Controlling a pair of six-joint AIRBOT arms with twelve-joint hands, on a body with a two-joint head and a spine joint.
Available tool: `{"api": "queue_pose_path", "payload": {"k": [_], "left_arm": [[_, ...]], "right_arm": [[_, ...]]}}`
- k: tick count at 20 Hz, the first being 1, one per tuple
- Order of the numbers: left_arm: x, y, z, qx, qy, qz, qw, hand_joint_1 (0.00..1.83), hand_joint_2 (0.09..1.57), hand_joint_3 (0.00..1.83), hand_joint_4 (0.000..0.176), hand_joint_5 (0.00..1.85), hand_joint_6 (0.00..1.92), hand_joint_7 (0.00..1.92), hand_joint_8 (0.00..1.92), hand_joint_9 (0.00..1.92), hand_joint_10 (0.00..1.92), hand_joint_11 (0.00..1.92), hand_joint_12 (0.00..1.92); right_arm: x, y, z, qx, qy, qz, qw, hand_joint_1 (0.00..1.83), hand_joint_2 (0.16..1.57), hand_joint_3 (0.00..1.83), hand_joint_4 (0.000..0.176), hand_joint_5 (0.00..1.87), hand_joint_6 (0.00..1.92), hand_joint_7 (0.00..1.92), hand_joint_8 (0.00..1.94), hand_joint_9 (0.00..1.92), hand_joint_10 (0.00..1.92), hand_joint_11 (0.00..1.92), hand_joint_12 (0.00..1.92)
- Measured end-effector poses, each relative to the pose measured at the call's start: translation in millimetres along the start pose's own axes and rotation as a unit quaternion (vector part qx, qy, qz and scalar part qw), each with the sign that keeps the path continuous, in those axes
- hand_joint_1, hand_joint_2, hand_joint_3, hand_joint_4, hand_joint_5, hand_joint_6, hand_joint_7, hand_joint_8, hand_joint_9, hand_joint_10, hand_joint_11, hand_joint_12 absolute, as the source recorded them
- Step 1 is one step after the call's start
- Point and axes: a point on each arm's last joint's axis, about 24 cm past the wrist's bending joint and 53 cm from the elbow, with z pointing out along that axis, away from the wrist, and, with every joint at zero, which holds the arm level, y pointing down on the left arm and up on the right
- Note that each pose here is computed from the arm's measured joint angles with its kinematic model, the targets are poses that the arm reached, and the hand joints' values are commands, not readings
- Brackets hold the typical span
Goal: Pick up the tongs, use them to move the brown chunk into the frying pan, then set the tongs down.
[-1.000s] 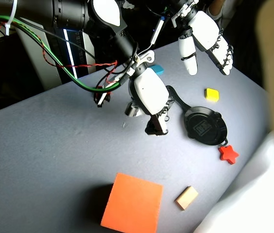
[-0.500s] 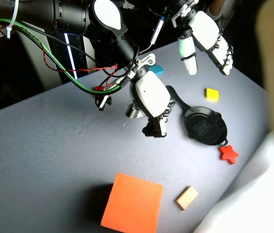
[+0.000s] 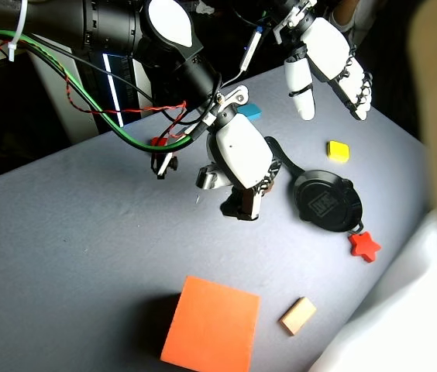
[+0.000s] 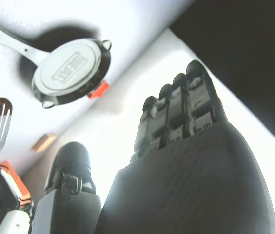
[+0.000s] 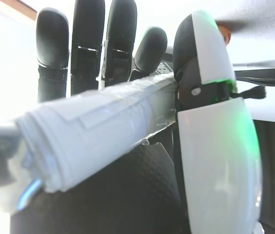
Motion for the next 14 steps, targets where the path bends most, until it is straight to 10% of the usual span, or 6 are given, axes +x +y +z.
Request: {"api": "queue_pose_path", "payload": {"k": [5,9,11,14], "left_arm": [[0.0,0.0,0.0,0.000,0.000,0.001,1.0000,0.09,1.30,0.00,0.019,0.00,0.00,0.00,0.00,0.00,0.00,0.00,0.17],[0.1,-0.1,0.0,0.000,0.000,0.002,1.0000,0.05,1.29,0.00,0.026,0.00,0.00,0.00,0.00,0.00,0.00,0.00,0.16],[0.0,0.0,0.0,0.000,0.000,0.002,1.0000,0.06,1.29,0.00,0.020,0.00,0.00,0.00,0.00,0.00,0.00,0.00,0.17],[0.0,-0.1,0.0,0.000,0.000,0.002,1.0000,0.05,1.30,0.00,0.027,0.00,0.00,0.00,0.00,0.00,0.00,0.00,0.14]], "right_arm": [[-8.8,0.6,-6.9,-0.003,-0.008,0.000,1.0000,1.09,1.20,0.00,0.000,0.81,1.23,1.10,0.31,0.95,0.73,0.62,1.52],[-4.2,0.5,-11.3,-0.004,0.000,0.005,1.0000,1.07,1.23,0.00,0.000,0.75,1.32,1.06,0.18,0.85,0.65,0.48,1.47],[-3.6,1.4,-12.4,-0.004,0.006,0.012,0.9999,0.96,1.20,0.00,0.000,0.69,0.58,1.01,0.12,0.79,0.59,0.40,1.45],[-11.0,5.4,-14.3,-0.009,0.001,0.016,0.9998,0.95,1.19,0.00,0.000,0.75,0.34,1.00,0.06,0.76,0.53,0.33,1.46]]}}
